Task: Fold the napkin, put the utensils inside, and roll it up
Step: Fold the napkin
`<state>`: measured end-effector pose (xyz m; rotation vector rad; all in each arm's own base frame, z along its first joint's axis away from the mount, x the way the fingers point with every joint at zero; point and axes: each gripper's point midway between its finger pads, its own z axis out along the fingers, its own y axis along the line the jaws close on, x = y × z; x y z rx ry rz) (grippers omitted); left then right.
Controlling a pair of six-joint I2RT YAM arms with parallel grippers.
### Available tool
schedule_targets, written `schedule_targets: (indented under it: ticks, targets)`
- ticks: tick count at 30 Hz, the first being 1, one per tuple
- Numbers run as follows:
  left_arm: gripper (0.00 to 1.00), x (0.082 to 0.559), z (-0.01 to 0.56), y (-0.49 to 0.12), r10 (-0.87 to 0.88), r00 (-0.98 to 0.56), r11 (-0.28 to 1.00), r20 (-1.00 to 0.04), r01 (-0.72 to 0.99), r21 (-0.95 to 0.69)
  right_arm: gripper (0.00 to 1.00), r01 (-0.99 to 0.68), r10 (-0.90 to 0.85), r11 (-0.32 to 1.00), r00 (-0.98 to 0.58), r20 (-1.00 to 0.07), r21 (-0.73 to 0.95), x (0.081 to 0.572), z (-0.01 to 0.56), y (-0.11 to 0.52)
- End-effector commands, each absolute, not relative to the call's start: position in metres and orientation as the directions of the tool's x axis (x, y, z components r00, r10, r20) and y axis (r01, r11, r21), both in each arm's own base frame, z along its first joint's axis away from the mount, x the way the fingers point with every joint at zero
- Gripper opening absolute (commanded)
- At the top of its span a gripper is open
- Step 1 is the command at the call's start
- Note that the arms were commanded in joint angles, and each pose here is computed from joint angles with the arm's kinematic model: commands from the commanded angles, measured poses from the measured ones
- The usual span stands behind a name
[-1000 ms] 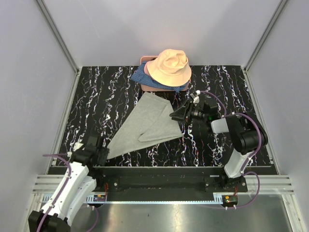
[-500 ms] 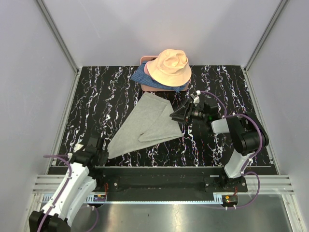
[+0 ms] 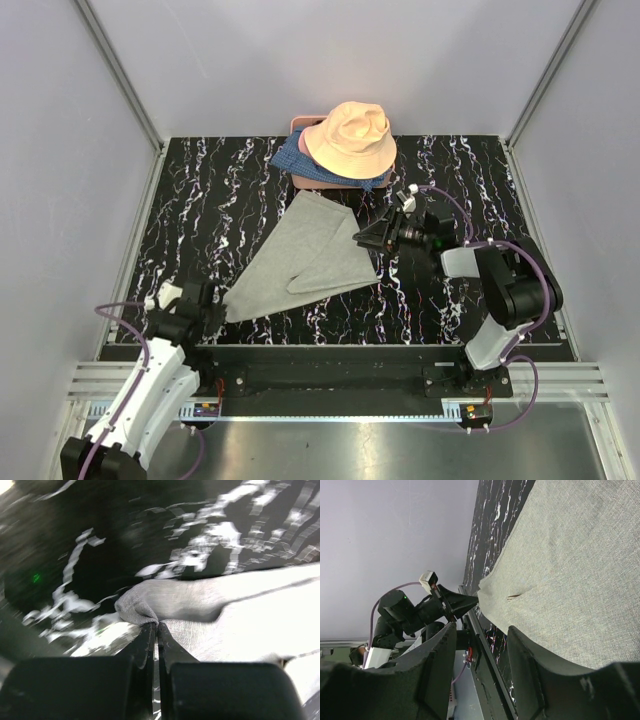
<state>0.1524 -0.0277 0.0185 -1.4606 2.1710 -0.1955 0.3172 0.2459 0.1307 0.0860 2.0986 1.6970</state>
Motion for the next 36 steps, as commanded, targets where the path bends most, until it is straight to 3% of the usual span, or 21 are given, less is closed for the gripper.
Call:
schedule_targets:
  ticks: [1,7,15,24,36]
  targets:
    - [0.0,0.199,0.042,-0.033,-0.8,-0.365,0.585,-0.475,-0.649,-0.486,0.53,-0.281,0.313,0.251,-0.882,-0.353,0.926,0.315,0.147,0.242]
    - [0.0,0.245,0.083,-0.079,-0.637,-0.48,0.771,-0.603,-0.38,-0.511,0.54,-0.292,0.316,0.3,-0.868,-0.383,0.908,0.315,0.153,0.238]
    - [0.0,0.277,0.112,-0.164,-0.298,-0.554,0.949,-0.778,-0.083,-0.304,0.53,-0.277,0.337,0.369,-0.849,-0.406,0.887,0.313,0.157,0.23]
    - [0.0,0.286,0.126,-0.258,-0.16,-0.54,0.961,-0.826,0.105,-0.255,0.54,-0.268,0.342,0.444,-0.831,-0.438,0.855,0.303,0.158,0.219]
    - [0.0,0.291,0.113,-0.34,0.058,-0.508,0.935,-0.859,0.33,-0.132,0.54,-0.264,0.362,0.477,-0.81,-0.461,0.838,0.301,0.166,0.213]
